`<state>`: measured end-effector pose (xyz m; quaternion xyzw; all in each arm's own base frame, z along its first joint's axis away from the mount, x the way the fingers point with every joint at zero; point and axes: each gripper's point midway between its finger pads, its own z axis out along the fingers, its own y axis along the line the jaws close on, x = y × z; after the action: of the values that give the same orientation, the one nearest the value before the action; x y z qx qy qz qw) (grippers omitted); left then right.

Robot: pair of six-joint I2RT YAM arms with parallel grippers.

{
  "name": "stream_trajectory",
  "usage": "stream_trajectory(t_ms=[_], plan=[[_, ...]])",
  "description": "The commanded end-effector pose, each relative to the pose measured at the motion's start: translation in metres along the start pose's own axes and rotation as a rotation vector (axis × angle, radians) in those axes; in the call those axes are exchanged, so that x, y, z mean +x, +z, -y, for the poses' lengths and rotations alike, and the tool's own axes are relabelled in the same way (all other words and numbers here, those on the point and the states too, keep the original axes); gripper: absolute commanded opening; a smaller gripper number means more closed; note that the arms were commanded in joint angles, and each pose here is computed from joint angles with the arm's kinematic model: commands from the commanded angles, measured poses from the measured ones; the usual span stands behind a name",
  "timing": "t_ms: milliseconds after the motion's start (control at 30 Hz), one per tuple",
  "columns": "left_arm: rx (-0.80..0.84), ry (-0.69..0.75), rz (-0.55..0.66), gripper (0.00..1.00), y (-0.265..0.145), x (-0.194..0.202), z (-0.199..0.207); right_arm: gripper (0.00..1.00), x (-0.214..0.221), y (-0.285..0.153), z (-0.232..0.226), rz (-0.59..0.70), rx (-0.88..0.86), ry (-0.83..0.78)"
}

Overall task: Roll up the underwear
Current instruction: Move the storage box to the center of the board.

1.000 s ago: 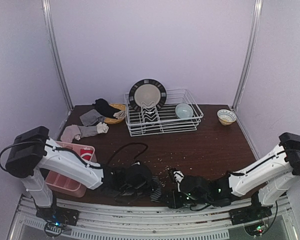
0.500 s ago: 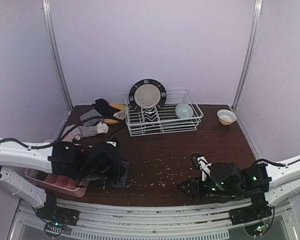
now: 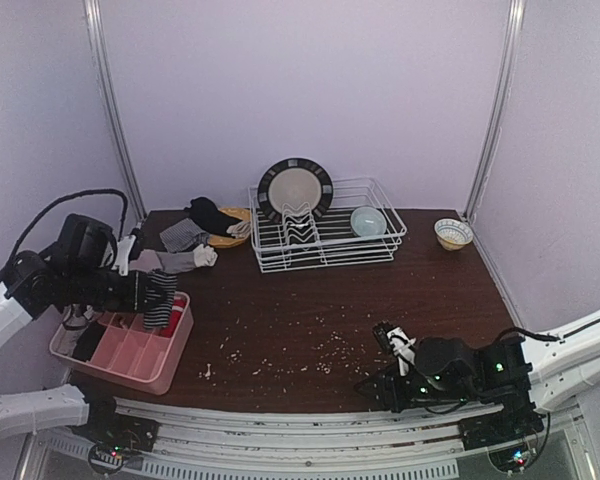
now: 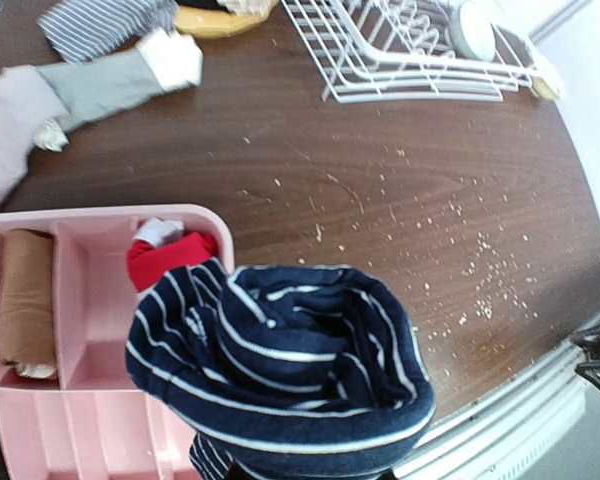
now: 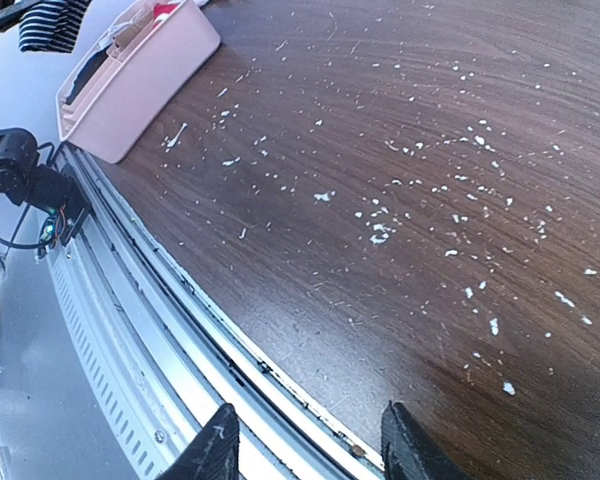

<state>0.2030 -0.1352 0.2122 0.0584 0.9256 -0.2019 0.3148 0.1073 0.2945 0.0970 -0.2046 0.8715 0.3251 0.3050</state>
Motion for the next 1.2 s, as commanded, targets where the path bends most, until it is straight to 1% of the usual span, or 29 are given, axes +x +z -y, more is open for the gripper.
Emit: stream_trajectory(t_ms=[0, 100, 233, 300, 367, 467, 533, 600, 633, 700, 733, 800, 933, 1167], plan=[[0.242, 0.023, -0.141, 0.00, 0.031, -0.005, 0.020, 0.46, 0.002, 0.005, -0.009, -0.009, -0.048, -0.033], [0.359, -0.013, -0.184, 0.00, 0.045, -0.011, 0.023, 0.46, 0.003, 0.006, -0.011, -0.015, -0.060, -0.043], [0.369, -0.033, -0.262, 0.00, 0.058, -0.002, 0.017, 0.46, 0.004, 0.008, -0.011, -0.015, -0.060, -0.053], [0.382, -0.061, -0.277, 0.00, 0.055, 0.004, 0.018, 0.46, 0.004, 0.008, -0.011, -0.018, -0.060, -0.062], [0.389, -0.099, -0.264, 0.00, 0.045, 0.010, 0.020, 0.46, 0.004, 0.009, -0.012, -0.021, -0.063, -0.071], [0.462, -0.173, -0.180, 0.00, 0.024, 0.014, 0.033, 0.46, 0.006, 0.012, -0.013, -0.025, -0.072, -0.083], [0.472, -0.191, -0.159, 0.00, 0.015, 0.016, 0.035, 0.46, 0.008, 0.016, -0.013, -0.034, -0.076, -0.085], [0.448, -0.216, -0.196, 0.00, 0.019, 0.021, 0.032, 0.45, 0.009, 0.020, -0.014, -0.044, -0.080, -0.084], [0.412, -0.232, -0.244, 0.00, 0.024, 0.028, 0.027, 0.45, 0.010, 0.023, -0.015, -0.049, -0.085, -0.085], [0.290, -0.241, -0.319, 0.00, 0.032, 0.037, 0.009, 0.46, 0.009, 0.025, -0.018, -0.055, -0.093, -0.086], [0.224, -0.253, -0.377, 0.00, 0.030, 0.047, 0.000, 0.45, 0.008, 0.026, -0.020, -0.054, -0.098, -0.088], [0.111, -0.261, -0.436, 0.00, 0.026, 0.063, -0.018, 0.45, 0.006, 0.027, -0.023, -0.045, -0.109, -0.090], [0.051, -0.276, -0.458, 0.00, 0.022, 0.074, -0.027, 0.45, 0.000, 0.030, -0.028, -0.029, -0.130, -0.093], [-0.083, -0.314, -0.517, 0.00, 0.030, 0.081, -0.048, 0.45, -0.003, 0.032, -0.040, -0.039, -0.178, -0.096]])
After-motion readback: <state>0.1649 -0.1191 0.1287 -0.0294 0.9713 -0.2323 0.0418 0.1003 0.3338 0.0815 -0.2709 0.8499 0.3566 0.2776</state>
